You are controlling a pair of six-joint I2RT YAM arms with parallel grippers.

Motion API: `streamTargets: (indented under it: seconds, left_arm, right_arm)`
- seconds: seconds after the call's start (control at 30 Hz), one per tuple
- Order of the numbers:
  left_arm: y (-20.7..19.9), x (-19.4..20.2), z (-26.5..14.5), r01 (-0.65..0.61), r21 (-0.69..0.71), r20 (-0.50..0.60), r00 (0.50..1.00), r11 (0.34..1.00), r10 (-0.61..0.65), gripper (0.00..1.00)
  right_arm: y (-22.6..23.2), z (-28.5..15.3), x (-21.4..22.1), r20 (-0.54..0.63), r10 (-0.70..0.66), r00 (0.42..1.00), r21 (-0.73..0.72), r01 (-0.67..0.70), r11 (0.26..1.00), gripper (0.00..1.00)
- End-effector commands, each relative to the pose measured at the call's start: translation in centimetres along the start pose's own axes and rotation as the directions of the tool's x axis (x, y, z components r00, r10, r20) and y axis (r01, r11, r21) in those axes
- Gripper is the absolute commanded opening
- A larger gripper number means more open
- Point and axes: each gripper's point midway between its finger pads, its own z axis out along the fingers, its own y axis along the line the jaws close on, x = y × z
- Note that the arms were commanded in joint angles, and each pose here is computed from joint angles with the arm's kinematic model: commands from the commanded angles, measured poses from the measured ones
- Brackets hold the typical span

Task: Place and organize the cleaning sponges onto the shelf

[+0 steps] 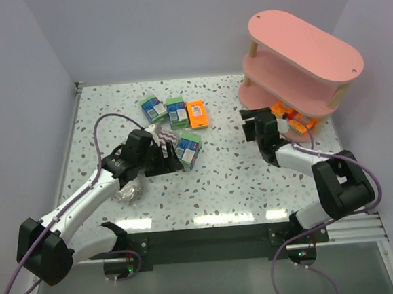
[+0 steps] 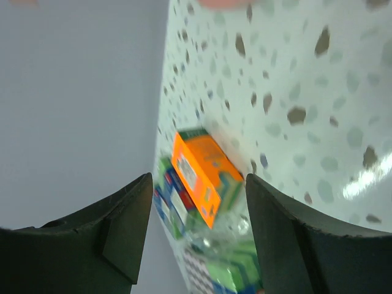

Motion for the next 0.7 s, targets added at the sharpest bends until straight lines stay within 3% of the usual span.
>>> streamTargets:
  seconds: [0.0, 0.33, 0.67]
  left_arm:
    - [-0.3, -1.5, -0.4, 0.015, 0.01, 0.073, 0.997, 1.0, -0.015, 0.82]
    - [0.8, -1.4, -1.7, 0.031, -0.024, 0.111, 0.993, 0.999, -0.028, 0.84]
    - [1.7, -1.1, -2.8, 0.038, -0.061, 0.126, 0.992, 0.997, -0.03, 0.84]
  right_arm:
    - [-0.4, -0.6, 6.4, -0.196, -0.129, 0.972, -0.016, 0.129, 0.992, 0.66]
    - [1.7, 1.4, 14.7, -0.348, -0.164, 0.923, -0.076, 0.147, 0.986, 0.65]
    - [1.5, 3.4, 18.1, -0.39, -0.158, 0.907, -0.027, 0.16, 0.987, 0.64]
